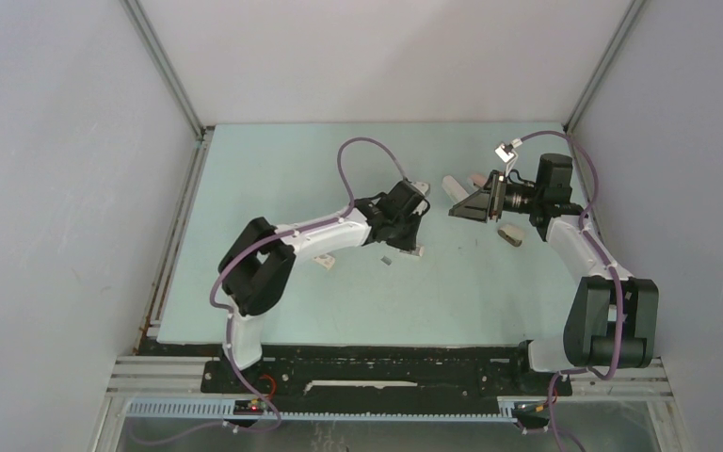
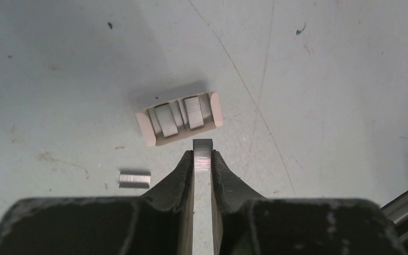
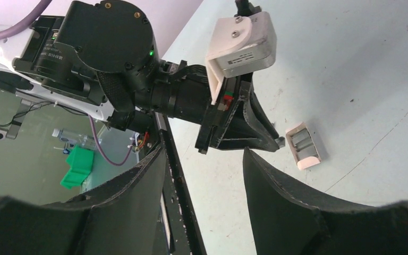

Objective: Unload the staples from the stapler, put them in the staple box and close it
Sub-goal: Place the staple in the staple box.

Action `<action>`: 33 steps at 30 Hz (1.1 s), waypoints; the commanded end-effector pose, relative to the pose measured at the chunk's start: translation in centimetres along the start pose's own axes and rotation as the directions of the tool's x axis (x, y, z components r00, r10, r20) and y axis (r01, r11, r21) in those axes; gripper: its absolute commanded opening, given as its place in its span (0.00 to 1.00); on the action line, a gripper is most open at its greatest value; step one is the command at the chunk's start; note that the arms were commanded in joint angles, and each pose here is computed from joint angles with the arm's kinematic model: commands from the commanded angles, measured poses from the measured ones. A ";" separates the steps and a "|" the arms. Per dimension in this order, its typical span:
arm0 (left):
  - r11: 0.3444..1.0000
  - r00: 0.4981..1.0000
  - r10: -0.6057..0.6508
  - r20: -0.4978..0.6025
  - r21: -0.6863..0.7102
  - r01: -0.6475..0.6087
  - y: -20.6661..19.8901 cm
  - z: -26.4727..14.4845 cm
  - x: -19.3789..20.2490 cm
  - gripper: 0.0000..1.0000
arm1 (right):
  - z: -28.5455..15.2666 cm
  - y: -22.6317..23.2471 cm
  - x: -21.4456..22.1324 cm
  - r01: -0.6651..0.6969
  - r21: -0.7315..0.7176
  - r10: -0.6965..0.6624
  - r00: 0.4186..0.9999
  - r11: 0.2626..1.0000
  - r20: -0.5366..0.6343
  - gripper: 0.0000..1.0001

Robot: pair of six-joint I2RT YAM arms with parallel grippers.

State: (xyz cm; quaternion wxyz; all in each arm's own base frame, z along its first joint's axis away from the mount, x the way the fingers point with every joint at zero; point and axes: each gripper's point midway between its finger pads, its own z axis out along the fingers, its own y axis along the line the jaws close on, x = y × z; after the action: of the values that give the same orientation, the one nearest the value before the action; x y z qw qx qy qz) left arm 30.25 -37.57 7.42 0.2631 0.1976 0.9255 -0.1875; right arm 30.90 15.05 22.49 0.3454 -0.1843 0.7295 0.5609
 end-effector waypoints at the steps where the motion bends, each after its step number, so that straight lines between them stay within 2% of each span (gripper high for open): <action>1: 0.999 0.998 -0.037 0.055 0.021 0.036 -1.1 0.0 -3.0 0.12 | -0.3 0.9 -1.4 0.071 -0.015 -0.071 0.997 0.997 0.013 0.64; 33: 0.996 0.999 -0.036 0.001 -0.082 0.036 0.3 3.4 -2.3 0.15 | -0.5 0.6 -1.4 0.064 -0.012 -0.064 0.998 0.998 0.015 0.64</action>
State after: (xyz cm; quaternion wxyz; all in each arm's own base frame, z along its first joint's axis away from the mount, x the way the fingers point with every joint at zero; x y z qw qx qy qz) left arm 32.25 -38.78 4.31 0.2443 0.1774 0.9413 -0.1508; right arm 30.93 14.85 22.53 0.3467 -0.1832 0.7289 0.5612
